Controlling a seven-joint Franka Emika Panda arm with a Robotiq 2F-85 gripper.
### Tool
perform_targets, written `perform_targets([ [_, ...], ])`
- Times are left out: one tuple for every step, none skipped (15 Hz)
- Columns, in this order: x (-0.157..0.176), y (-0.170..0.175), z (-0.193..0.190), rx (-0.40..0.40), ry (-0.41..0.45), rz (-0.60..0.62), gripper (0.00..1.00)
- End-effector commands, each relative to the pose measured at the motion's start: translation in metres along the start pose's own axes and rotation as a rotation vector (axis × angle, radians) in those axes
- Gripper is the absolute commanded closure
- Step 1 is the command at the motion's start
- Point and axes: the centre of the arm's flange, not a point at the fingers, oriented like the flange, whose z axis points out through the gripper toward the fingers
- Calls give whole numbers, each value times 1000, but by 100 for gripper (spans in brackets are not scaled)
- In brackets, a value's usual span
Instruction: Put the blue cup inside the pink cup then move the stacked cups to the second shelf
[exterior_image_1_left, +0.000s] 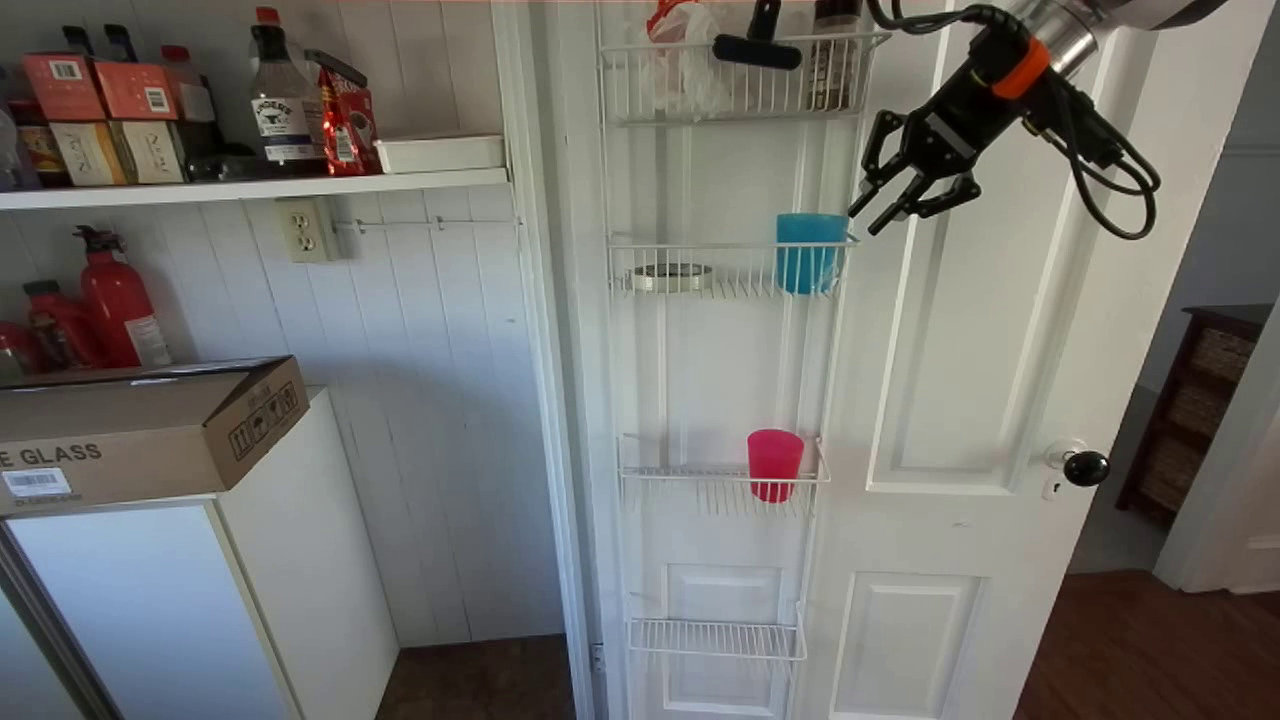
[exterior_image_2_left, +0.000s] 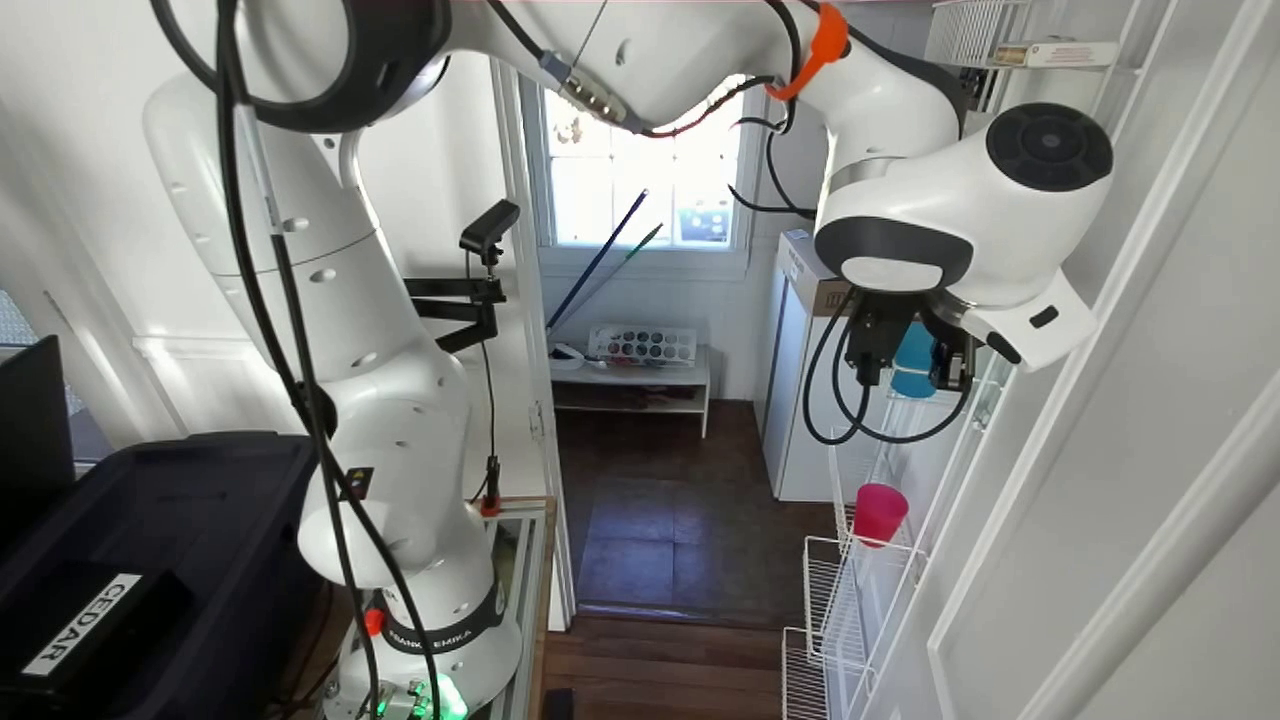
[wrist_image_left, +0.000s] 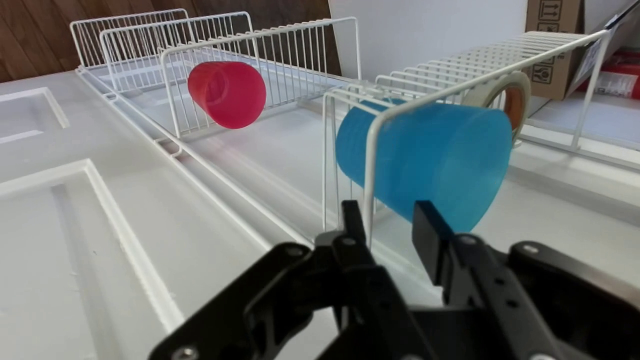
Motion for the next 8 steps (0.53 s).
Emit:
perform_targets([
  [2, -10, -1, -1, 7, -3, 36],
  [2, -11, -1, 5, 5, -7, 28],
  [2, -14, -2, 9, 7, -15, 22],
  [2, -16, -2, 14, 12, -23, 16],
  [2, -19, -2, 19, 12, -30, 8],
  [2, -22, -2, 22, 13, -39, 2],
  [2, -25, -2, 27, 13, -45, 0],
  [2, -28, -2, 31, 14, -52, 0],
])
